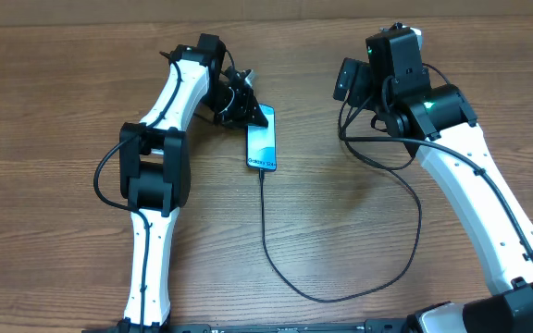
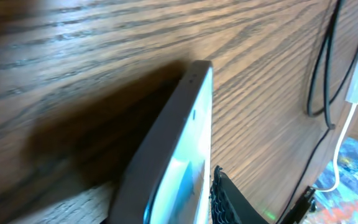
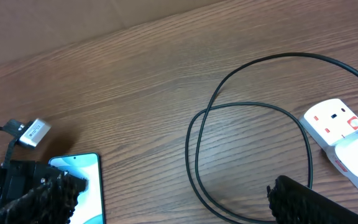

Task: Plug charger to phone and switch on socket
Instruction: 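Lower the plugged-in phone flat onto the table with the left gripper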

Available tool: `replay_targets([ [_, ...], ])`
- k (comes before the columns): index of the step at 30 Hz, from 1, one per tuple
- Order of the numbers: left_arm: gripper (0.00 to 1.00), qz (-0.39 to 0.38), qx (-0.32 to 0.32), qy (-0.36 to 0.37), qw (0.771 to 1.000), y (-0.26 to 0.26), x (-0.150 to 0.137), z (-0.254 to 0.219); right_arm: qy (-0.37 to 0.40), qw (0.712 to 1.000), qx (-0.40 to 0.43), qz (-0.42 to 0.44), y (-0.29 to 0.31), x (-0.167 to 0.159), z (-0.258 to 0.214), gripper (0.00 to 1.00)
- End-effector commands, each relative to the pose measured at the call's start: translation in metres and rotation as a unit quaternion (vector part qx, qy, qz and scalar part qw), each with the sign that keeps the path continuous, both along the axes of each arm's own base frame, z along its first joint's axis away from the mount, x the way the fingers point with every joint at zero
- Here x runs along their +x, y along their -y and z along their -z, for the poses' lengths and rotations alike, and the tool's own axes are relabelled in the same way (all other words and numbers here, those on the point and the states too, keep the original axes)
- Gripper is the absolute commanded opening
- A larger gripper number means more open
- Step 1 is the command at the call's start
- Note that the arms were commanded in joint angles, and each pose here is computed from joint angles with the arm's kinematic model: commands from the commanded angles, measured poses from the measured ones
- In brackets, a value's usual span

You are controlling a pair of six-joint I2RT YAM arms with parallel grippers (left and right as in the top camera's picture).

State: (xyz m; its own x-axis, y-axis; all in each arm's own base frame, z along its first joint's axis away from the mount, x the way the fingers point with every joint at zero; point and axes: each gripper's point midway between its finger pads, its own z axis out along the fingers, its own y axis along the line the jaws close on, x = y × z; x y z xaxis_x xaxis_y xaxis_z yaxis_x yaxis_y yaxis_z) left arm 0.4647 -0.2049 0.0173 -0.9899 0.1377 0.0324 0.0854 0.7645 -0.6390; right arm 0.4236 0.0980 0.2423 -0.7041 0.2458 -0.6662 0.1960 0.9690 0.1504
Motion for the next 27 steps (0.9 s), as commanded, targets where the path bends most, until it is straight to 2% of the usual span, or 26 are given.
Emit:
replay_targets([
  [1, 0.29, 0.006, 0.011, 0.004, 1.0, 0.002, -0.002, 0.0, 0.027, 1.0, 0.01, 0.007, 0.002, 0.001, -0.023, 1.0],
  [3, 0.38, 0.006, 0.02, 0.005, 1.0, 0.0, -0.002, 0.002, 0.026, 1.0, 0.009, 0.007, 0.003, 0.001, -0.022, 1.0],
  [13, 0.56, 0.005, 0.044, 0.005, 0.999, -0.007, -0.002, 0.007, 0.02, 1.0, 0.007, 0.007, 0.003, -0.002, -0.02, 1.0],
  [15, 0.64, 0.005, 0.056, 0.006, 0.998, -0.011, -0.003, 0.009, 0.019, 1.0, 0.007, 0.007, 0.003, -0.002, -0.02, 1.0],
  [20, 0.68, 0.006, 0.073, 0.008, 0.997, -0.016, -0.002, 0.012, 0.019, 1.0, 0.007, 0.007, 0.003, -0.002, -0.02, 1.0],
  [25, 0.8, 0.005, 0.094, 0.012, 0.995, -0.023, -0.001, 0.016, 0.019, 1.0, 0.006, 0.007, 0.004, -0.002, -0.02, 1.0],
  [27, 0.82, 0.003, 0.094, 0.012, 0.996, -0.024, 0.0, 0.016, 0.02, 1.0, 0.006, 0.007, 0.004, -0.001, -0.02, 1.0],
])
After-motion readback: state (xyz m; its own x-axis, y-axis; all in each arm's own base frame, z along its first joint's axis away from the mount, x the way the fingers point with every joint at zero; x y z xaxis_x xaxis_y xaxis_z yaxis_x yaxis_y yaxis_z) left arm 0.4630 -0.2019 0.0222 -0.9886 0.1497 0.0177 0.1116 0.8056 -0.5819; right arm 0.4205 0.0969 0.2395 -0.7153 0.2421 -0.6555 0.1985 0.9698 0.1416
